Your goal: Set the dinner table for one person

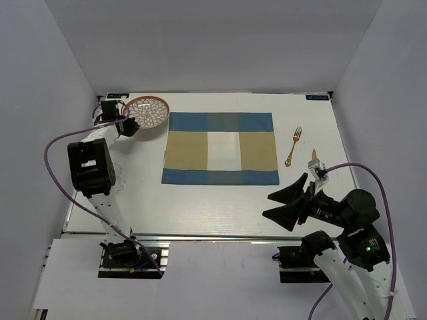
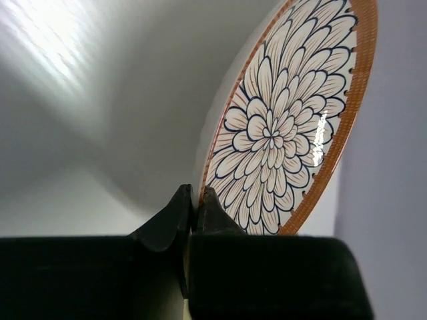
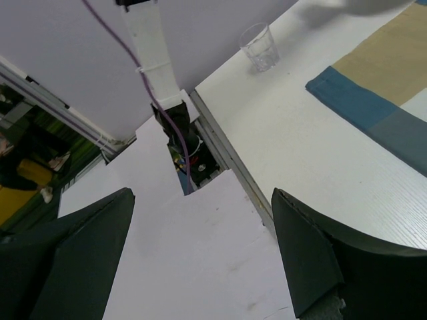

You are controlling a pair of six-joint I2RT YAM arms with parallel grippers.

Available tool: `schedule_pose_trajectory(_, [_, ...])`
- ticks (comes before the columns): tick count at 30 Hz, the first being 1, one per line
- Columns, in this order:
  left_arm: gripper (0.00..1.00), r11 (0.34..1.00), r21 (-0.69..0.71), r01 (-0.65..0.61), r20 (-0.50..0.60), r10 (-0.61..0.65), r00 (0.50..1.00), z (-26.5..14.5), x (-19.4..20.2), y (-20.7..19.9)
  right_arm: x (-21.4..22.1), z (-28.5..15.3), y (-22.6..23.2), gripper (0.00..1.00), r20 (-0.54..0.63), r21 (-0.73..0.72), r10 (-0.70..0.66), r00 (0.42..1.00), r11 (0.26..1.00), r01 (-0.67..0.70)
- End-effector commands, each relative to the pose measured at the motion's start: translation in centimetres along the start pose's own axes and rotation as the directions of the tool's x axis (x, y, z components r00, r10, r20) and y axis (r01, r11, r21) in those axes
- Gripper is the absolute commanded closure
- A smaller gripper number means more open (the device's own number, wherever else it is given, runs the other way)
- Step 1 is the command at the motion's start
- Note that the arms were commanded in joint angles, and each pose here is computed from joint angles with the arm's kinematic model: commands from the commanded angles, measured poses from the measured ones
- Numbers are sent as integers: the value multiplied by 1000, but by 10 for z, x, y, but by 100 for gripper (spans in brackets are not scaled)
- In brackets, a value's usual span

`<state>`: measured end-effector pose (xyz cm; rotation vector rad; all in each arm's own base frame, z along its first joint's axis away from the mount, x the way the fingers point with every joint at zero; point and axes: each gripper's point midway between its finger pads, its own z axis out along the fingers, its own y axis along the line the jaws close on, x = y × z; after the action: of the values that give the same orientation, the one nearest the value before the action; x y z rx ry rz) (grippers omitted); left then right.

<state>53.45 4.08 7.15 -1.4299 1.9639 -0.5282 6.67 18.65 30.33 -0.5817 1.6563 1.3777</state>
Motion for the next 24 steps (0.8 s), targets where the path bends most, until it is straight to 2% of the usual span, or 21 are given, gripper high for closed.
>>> schedule_pose_trajectory(1, [100,782,606,-145,86,117,989,-153,-13,-181,-5,-5,-5,11,45,59,-31,999,998,28])
schedule_pose_trajectory(2, [100,750,640,-164,38,183,982,-167,11,-190,-8,-6,-13,11,71,105,-31,997,994,23])
schedule_pose_trajectory(4, [100,703,677,-216,34,263,964,-187,28,-207,-6,-8,-29,11,88,189,13,996,981,-29])
schedule_pose_trajectory(5, [100,730,649,-214,-23,300,954,-186,44,-198,-12,-11,-47,11,130,287,21,991,956,-58])
schedule_pose_trajectory(7, [100,710,658,-249,-52,372,927,-196,75,-200,-12,-20,-66,11,167,404,62,984,906,-126])
schedule_pose_trajectory(8, [100,729,635,-255,-84,393,916,-195,88,-191,-18,-28,-84,11,216,497,56,975,853,-159])
schedule_pose_trajectory(10, [100,719,631,-292,-125,466,876,-200,124,-183,-17,-36,-97,11,232,572,70,970,797,-194])
schedule_pose_trajectory(11, [100,738,602,-305,-167,490,856,-196,140,-169,-19,-41,-104,11,244,610,62,968,766,-203])
schedule_pose_trajectory(14, [100,725,586,-363,-237,581,778,-190,194,-138,-19,-42,-110,11,241,635,80,967,740,-220])
schedule_pose_trajectory(16, [100,705,617,-351,-303,624,720,-190,231,-121,-16,-38,-110,11,244,618,92,965,753,-228])
schedule_pose_trajectory(19, [100,666,662,-344,-342,676,652,-183,273,-102,-15,-33,-107,11,256,582,100,962,778,-236])
schedule_pose_trajectory(24, [100,641,668,-379,-348,719,602,-167,295,-79,4,-23,-105,11,217,529,159,963,810,-253])
